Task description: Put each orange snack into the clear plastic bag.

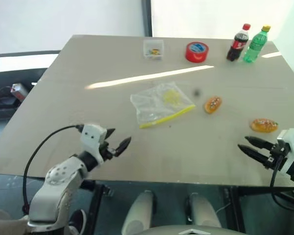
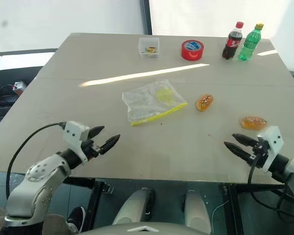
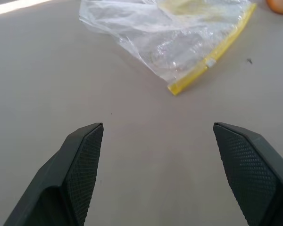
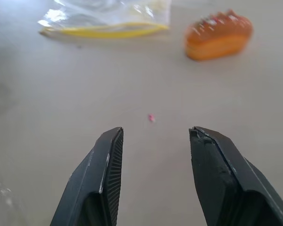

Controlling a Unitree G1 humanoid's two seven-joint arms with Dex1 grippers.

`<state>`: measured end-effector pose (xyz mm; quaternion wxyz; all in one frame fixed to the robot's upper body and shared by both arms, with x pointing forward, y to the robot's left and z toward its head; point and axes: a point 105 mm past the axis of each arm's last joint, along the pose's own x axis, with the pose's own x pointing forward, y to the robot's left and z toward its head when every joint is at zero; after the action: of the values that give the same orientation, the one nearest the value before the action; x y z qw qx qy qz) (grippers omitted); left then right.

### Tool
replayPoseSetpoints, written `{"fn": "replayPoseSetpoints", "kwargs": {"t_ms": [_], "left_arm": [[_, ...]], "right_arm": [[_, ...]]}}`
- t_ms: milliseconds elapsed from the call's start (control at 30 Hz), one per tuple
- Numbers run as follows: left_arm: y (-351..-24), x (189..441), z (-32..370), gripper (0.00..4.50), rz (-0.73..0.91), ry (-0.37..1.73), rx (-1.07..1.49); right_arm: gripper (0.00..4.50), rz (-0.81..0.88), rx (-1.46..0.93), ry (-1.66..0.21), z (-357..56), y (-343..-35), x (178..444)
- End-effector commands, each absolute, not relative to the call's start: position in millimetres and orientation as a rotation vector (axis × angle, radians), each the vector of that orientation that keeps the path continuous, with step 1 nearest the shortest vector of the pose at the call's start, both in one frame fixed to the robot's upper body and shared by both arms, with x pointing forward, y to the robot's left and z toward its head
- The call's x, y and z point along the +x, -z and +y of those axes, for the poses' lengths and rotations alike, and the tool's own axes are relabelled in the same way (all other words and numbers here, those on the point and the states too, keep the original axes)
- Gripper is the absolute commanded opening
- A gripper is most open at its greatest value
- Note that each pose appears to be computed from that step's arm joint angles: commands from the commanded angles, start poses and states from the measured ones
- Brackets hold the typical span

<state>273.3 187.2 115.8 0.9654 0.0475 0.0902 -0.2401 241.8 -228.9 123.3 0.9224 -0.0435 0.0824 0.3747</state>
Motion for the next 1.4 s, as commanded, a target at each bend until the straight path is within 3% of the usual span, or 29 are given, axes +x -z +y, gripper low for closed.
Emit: {"fn": "replayPoseSetpoints", "kwargs": {"t_ms": [33,100,167,333,467,533,867,967,1100,1133,1167,1267,1400], "left_arm": [[-126.1,280.4,178.9,3.93,0.165,0.506,0.092],[-127.8,283.8,175.2,3.93,0.163,0.530,0.073],[-130.3,287.0,172.9,4.47,0.156,0.543,0.055],[-130.0,305.7,181.5,4.47,0.186,0.461,-0.033],[-129.6,325.7,169.4,4.50,0.222,0.474,-0.166],[-127.6,337.9,157.4,4.50,0.246,0.500,-0.217],[-108.4,368.1,129.2,4.50,0.361,0.545,-0.300],[-112.2,373.5,120.9,3.72,0.346,0.583,-0.300],[-121.8,374.4,110.8,1.99,0.338,0.618,-0.340],[-125.2,373.2,109.6,1.75,0.342,0.624,-0.369],[-128.0,371.9,109.0,1.14,0.347,0.627,-0.395],[-133.7,364.7,109.3,0.20,0.374,0.642,-0.420],[-141.2,352.9,114.0,0.09,0.395,0.657,-0.432]], "right_arm": [[2.23,0.090,-0.117,-0.859,-202.0,-152.7,244.4],[2.23,0.062,-0.125,-0.870,-193.1,-163.0,249.0],[2.23,0.047,-0.131,-0.868,-188.8,-170.7,253.5],[2.23,0.024,-0.170,-0.887,-179.7,-183.9,257.8],[3.42,-0.006,-0.203,-0.912,-167.5,-192.7,264.5],[4.45,-0.020,-0.223,-0.936,-158.9,-195.2,268.6],[4.45,0.009,-0.399,-1.012,-128.8,-177.9,284.0],[4.50,-0.061,-0.539,-0.987,-113.9,-170.4,301.4],[4.50,-0.108,-0.716,-0.916,-103.0,-156.5,329.1],[4.50,-0.113,-0.759,-0.890,-102.6,-153.6,337.2],[4.50,-0.120,-0.795,-0.868,-102.6,-151.8,343.8],[4.50,-0.137,-0.919,-0.810,-103.8,-144.7,363.6],[4.50,-0.139,-1.048,-0.810,-105.0,-132.1,377.8]]}}
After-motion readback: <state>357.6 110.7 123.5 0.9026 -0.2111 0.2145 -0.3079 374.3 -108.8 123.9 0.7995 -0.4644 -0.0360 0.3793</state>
